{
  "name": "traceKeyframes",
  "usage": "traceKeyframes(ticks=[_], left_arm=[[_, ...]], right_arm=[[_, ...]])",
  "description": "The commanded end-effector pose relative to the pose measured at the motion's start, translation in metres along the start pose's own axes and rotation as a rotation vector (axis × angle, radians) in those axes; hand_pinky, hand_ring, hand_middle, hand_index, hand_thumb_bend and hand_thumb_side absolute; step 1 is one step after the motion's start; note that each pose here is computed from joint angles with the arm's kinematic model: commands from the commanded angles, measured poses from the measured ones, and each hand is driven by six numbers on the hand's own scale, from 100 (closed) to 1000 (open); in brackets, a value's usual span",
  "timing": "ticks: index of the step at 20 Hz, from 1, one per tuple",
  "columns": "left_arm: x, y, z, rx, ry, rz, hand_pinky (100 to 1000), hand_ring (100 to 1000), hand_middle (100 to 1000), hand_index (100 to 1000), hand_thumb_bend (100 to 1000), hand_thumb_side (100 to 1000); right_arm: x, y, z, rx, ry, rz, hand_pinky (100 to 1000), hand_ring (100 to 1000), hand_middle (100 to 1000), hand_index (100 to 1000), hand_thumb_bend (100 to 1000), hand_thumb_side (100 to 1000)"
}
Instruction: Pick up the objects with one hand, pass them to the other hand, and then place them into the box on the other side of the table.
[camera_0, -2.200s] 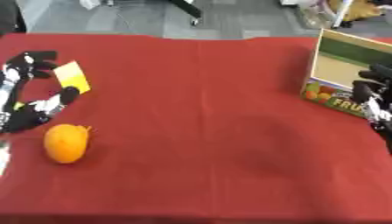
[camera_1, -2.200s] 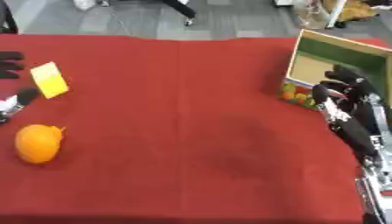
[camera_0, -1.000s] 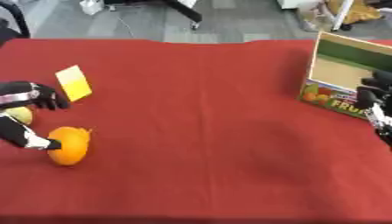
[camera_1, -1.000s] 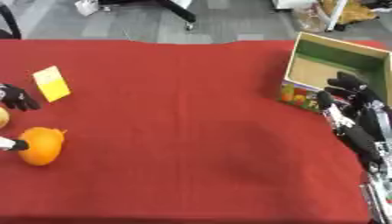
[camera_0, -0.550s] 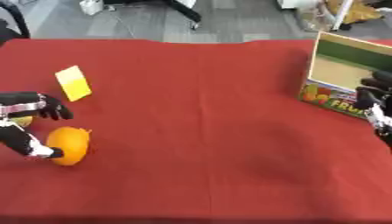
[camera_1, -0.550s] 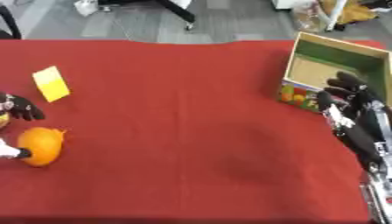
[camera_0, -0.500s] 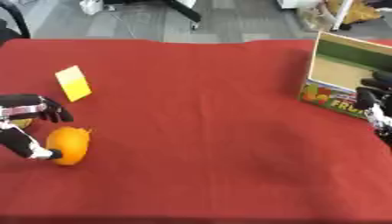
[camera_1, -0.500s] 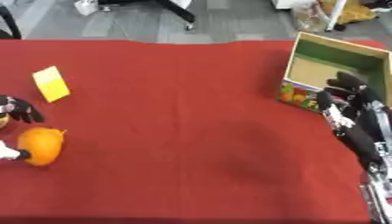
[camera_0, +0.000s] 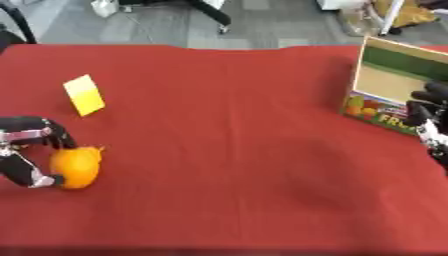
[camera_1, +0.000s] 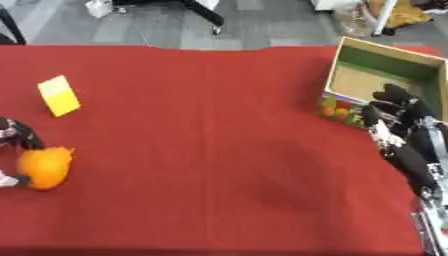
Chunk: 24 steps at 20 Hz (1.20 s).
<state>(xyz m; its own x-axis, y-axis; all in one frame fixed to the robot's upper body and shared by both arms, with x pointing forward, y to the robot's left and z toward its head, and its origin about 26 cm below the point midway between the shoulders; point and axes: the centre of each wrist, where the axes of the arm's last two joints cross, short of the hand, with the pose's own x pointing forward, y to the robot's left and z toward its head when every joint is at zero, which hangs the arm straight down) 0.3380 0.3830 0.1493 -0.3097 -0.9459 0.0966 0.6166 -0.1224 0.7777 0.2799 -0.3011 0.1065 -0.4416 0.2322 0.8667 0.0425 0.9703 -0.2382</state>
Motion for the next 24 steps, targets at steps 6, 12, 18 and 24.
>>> traceKeyframes(ticks=[6,12,18,24], left_arm=[[-0.002,0.004,0.006,0.17,0.017,-0.006,625,548,488,573,127,155],[0.005,0.007,0.007,0.344,-0.092,0.118,575,533,463,536,144,155],[0.022,0.022,0.007,0.467,-0.202,0.168,541,532,454,519,159,139],[0.075,0.045,-0.011,0.635,-0.418,0.281,502,525,446,504,173,147]], right_arm=[[0.004,-0.004,-0.003,0.009,-0.016,0.012,690,816,767,874,374,468],[0.006,-0.005,-0.004,0.014,-0.023,0.021,690,815,766,873,372,468],[0.018,-0.002,-0.013,0.058,-0.078,0.05,692,815,766,877,319,474],[0.052,0.004,-0.03,0.172,-0.216,0.157,698,817,772,883,307,466]])
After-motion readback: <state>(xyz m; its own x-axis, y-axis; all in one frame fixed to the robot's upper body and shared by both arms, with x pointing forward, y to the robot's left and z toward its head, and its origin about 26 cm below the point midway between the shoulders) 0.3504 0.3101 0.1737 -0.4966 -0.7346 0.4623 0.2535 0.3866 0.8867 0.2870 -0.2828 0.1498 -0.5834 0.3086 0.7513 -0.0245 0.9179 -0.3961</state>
